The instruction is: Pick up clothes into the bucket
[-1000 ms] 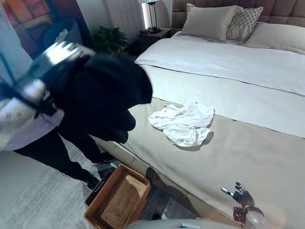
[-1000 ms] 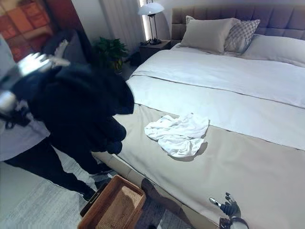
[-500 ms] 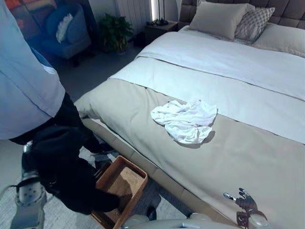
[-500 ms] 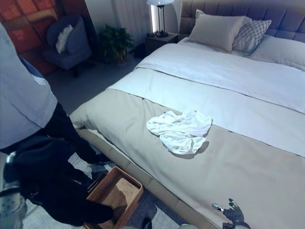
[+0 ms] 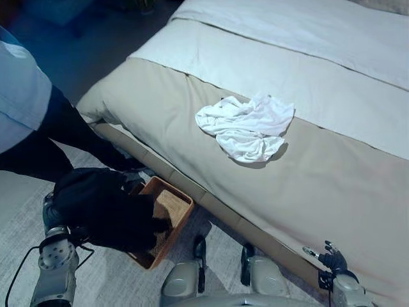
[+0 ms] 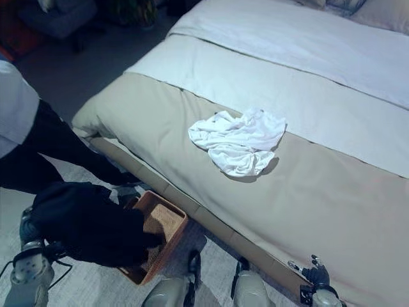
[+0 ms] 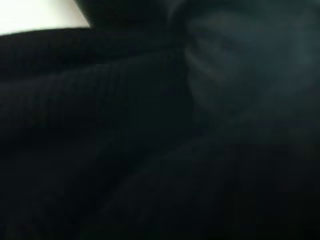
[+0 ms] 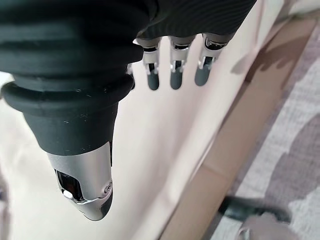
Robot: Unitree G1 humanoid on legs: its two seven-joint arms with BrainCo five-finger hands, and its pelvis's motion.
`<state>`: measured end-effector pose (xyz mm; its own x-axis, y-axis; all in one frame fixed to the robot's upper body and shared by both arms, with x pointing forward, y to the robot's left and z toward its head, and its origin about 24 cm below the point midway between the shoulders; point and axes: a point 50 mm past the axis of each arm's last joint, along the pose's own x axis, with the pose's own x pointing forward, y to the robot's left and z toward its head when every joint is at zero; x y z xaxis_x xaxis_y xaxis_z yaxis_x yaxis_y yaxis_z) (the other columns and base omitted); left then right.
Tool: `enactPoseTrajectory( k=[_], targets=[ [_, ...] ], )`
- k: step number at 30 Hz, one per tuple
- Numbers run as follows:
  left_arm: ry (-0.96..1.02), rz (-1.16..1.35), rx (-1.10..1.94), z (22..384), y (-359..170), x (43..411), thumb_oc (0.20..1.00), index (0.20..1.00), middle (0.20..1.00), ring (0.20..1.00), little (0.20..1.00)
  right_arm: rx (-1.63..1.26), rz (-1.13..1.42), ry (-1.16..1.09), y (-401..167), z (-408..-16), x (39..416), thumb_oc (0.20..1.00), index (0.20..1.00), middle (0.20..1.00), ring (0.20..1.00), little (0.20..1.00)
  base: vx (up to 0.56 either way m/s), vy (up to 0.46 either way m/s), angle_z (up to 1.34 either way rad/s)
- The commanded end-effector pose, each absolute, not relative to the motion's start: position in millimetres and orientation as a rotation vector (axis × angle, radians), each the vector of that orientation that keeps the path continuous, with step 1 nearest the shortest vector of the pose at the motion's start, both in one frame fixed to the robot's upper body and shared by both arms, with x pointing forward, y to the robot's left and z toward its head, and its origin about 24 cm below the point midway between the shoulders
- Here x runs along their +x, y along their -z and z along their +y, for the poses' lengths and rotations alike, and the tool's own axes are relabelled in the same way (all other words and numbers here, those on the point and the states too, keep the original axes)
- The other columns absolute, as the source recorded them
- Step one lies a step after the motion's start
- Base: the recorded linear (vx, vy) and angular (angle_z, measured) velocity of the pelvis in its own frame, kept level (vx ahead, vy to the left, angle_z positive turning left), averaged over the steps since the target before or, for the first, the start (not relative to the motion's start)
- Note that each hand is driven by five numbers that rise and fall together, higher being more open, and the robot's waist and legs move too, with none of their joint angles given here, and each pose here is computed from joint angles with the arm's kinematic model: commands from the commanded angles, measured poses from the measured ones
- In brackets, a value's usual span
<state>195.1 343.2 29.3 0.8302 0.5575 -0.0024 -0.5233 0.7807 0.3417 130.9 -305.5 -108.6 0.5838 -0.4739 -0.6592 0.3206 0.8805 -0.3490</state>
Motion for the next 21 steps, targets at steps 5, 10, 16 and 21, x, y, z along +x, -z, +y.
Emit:
enactPoseTrajectory(
  k=[5,10,16,21],
  targets=[
    [-0.649,-0.085,0.493,354.6,-71.8,218.9,0.200,0.200,0.200,0.200,0.200,-0.278,0.682,0.447,91.0,-305.0,159.0,1.000,1.000,1.000,1.000,1.000,-0.09,0.020,-0.03],
    [-0.682,-0.095,0.528,361.3,-79.0,227.6,0.200,0.200,0.200,0.200,0.200,-0.276,0.662,0.445,89.6,-300.8,166.9,1.000,1.000,1.000,1.000,1.000,-0.05,0.028,-0.04],
    [-0.725,-0.089,0.601,373.2,-89.8,234.5,0.200,0.200,0.200,0.200,0.200,-0.266,0.593,0.429,81.4,-292.3,185.4,1.000,1.000,1.000,1.000,1.000,-0.04,0.043,-0.17],
    [-0.775,-0.082,0.625,382.2,-95.0,232.7,0.200,0.200,0.200,0.200,0.200,-0.243,0.530,0.413,73.5,-284.1,195.8,1.000,1.000,1.000,1.000,1.000,-0.03,0.057,-0.15]
  ],
)
